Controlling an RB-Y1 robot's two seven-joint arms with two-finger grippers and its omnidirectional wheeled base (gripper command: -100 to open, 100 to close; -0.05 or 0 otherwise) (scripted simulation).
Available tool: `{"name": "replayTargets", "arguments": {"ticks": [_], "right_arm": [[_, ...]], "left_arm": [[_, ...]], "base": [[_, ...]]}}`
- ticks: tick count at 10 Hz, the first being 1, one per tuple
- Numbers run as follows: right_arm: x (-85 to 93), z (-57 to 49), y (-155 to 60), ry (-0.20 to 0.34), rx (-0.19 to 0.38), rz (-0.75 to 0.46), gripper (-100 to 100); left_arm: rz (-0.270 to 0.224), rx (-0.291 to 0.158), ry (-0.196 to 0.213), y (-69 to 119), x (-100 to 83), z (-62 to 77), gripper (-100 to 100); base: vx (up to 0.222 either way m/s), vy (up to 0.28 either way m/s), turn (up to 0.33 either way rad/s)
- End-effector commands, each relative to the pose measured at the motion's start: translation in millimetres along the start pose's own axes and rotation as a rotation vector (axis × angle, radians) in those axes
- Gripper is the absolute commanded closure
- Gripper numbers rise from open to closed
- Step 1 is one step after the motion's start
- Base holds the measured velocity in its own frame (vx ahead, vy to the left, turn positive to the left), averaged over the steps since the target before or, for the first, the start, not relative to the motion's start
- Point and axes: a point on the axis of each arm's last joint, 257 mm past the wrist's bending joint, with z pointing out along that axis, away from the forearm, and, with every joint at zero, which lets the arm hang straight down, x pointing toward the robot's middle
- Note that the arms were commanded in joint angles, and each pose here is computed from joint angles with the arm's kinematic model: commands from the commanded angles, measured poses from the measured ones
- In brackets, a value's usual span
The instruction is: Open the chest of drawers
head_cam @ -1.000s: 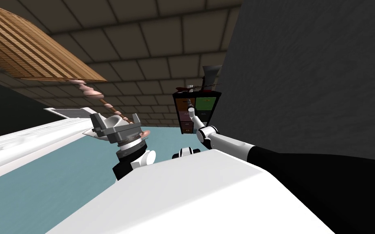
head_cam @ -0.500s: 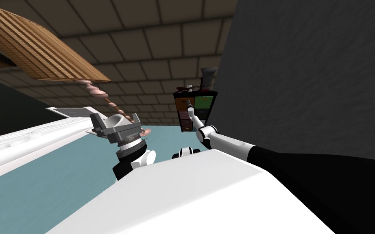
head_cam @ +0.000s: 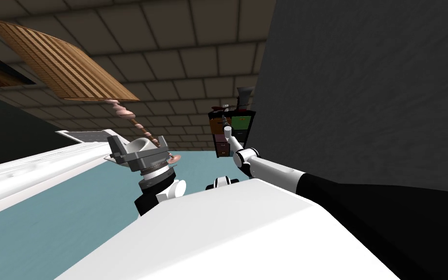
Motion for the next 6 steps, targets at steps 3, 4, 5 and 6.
{"name": "replayTargets", "arguments": {"ticks": [3, 4, 5, 6], "right_arm": [[-0.5, 14.2, -16, -0.018, 0.004, 0.0, -100], [-0.5, 14.2, -16, -0.018, 0.004, 0.0, -100], [-1.3, 20.9, -27, -0.029, 0.007, 0.004, -100], [-1.9, 24.1, -33, -0.034, 0.01, 0.006, -100]], "left_arm": [[0.0, 0.0, 0.0, 0.0, 0.0, 0.0, 0], [0.0, 0.0, 0.0, 0.0, 0.0, 0.0, 0], [0.0, 0.0, 0.0, 0.0, 0.0, 0.0, 0], [0.0, 0.0, 0.0, 0.0, 0.0, 0.0, 0]], "base": [[0.002, 0.012, -0.036], [-0.012, 0.017, 0.006], [-0.014, 0.018, -0.046], [-0.017, 0.021, -0.058]]}}
